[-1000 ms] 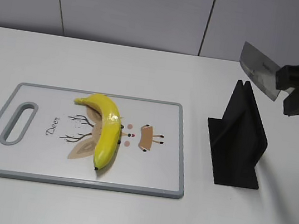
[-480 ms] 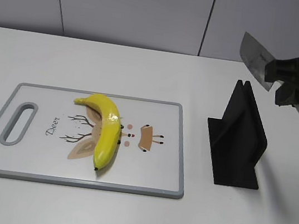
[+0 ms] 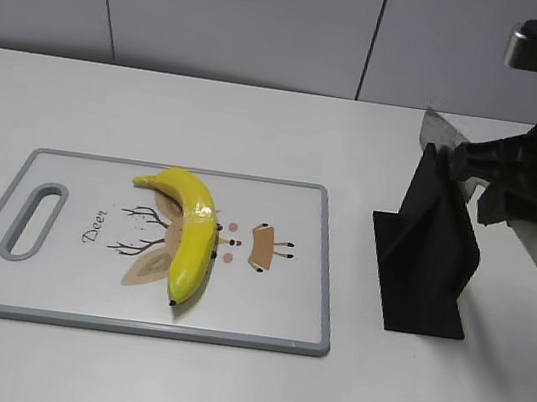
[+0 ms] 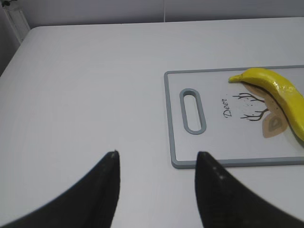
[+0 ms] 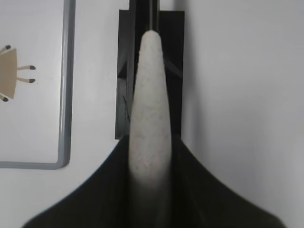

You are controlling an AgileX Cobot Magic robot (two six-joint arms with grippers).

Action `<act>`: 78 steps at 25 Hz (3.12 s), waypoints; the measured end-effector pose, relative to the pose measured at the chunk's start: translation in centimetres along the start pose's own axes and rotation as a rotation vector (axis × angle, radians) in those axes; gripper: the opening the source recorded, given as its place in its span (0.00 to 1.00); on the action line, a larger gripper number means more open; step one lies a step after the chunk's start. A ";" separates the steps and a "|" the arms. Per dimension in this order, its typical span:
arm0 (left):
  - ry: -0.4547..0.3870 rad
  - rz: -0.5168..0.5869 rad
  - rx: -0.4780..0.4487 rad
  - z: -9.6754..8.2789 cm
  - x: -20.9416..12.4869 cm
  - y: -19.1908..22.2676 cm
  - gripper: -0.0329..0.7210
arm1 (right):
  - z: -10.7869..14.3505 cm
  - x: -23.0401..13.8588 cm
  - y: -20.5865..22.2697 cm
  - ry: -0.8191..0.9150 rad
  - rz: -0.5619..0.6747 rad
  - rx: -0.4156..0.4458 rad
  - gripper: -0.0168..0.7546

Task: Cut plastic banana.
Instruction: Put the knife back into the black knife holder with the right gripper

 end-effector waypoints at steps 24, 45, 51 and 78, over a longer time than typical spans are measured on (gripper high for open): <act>0.001 0.000 0.002 0.0 0.0 0.0 0.64 | 0.6 -1.0 0.4 -0.050 0.113 0.052 0.86; 0.010 0.000 0.017 0.2 0.0 0.0 0.64 | -2.5 -11.7 -12.3 -0.386 -0.346 0.073 0.76; 0.010 0.000 0.017 0.2 0.0 0.0 0.62 | -3.1 -16.4 -10.7 -0.392 -0.367 0.071 0.76; 0.008 0.005 0.017 0.2 0.0 0.1 0.59 | -4.4 -22.9 -12.5 -0.224 -0.657 -0.065 0.76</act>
Point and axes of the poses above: a point on each arm's last joint axis where the gripper is mounted, y pointing out along that axis toward the gripper, z along the wrist's bending axis when the last joint is at zero, x = y × z, the point moved 1 cm from there along y, pointing out along that axis toward the gripper, and after that the axes turned 13 degrees about -y, right-handed, at the moved point
